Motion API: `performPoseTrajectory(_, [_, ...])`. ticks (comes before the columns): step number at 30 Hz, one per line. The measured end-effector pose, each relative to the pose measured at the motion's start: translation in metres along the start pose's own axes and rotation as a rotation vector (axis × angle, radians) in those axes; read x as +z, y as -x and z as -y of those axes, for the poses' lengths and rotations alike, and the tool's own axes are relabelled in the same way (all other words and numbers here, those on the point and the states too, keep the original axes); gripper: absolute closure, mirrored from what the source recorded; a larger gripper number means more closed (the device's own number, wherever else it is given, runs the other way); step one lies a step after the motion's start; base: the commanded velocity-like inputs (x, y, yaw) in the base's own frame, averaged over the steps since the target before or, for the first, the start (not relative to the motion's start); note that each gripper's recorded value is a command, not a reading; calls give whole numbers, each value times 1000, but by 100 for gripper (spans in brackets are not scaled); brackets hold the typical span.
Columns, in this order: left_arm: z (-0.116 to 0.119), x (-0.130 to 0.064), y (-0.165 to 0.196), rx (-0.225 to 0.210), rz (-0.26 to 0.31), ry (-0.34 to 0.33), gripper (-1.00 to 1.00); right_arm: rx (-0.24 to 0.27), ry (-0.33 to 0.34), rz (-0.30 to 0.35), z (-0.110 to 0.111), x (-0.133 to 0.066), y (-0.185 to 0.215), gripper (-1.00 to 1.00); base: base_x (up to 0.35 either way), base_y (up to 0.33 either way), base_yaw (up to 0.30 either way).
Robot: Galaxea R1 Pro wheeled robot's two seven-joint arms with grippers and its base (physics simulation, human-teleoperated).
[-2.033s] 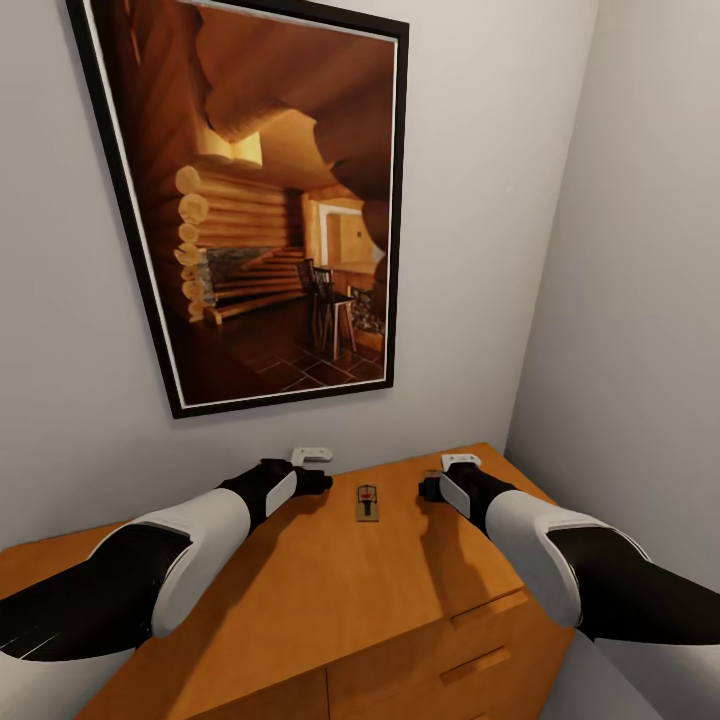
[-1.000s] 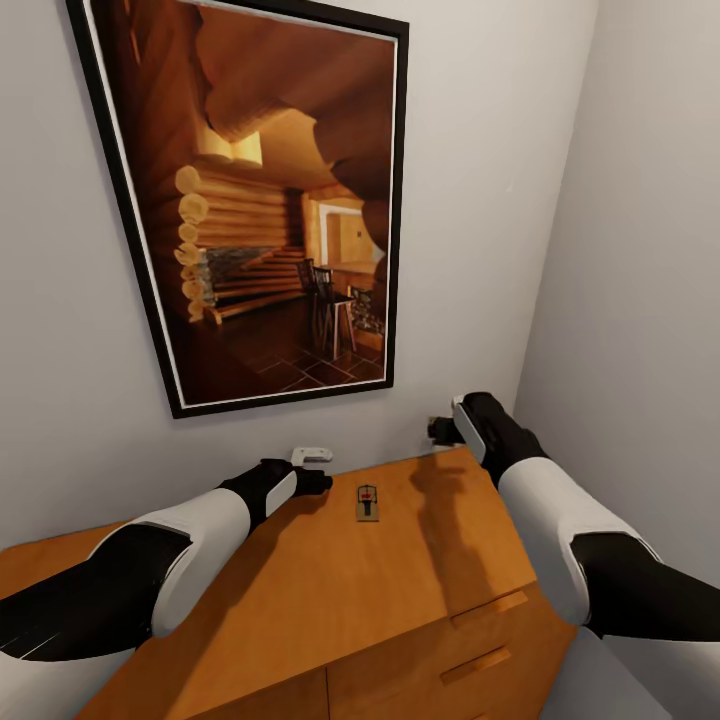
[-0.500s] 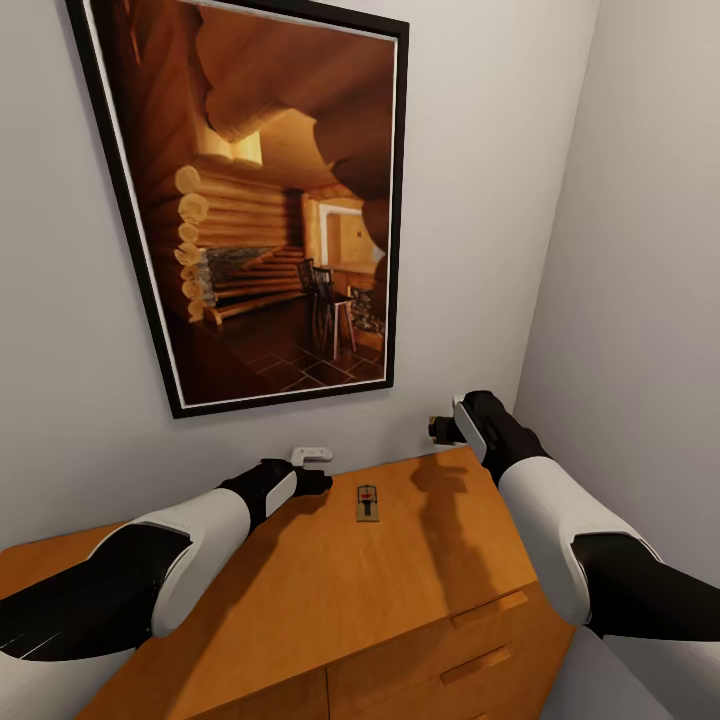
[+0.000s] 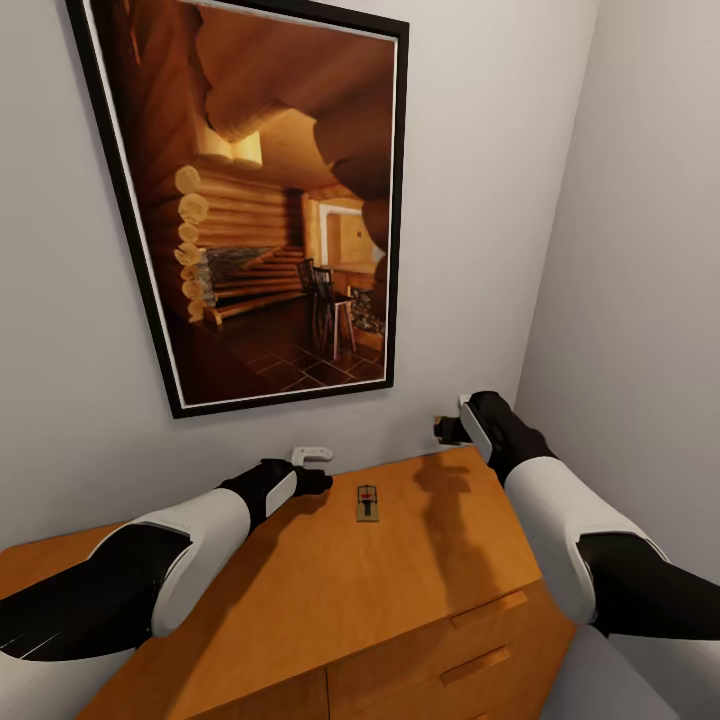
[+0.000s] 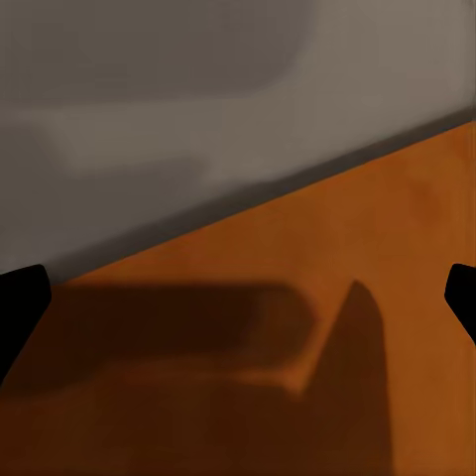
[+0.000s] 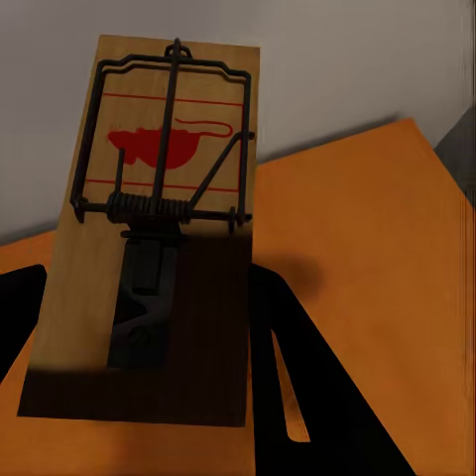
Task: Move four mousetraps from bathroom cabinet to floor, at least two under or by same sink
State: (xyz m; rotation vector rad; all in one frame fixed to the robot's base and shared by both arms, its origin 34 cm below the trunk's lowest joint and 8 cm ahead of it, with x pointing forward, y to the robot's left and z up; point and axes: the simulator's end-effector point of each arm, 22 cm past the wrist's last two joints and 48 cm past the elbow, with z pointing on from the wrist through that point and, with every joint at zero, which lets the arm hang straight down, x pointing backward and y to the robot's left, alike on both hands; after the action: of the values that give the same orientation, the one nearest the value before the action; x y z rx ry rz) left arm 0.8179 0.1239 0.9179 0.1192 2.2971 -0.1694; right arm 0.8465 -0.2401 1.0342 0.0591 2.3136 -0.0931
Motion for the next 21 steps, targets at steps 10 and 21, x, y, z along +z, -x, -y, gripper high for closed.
performPoseTrajectory(10, [1, 0, 0, 1, 1, -4, -100, 3, -11, -2, 9, 1, -1, 100, 0, 0, 0])
performPoseTrajectory(21, [1, 0, 0, 3, 1, -5, -100, 4, -14, -5, 12, 3, -2, 100, 0, 0, 0])
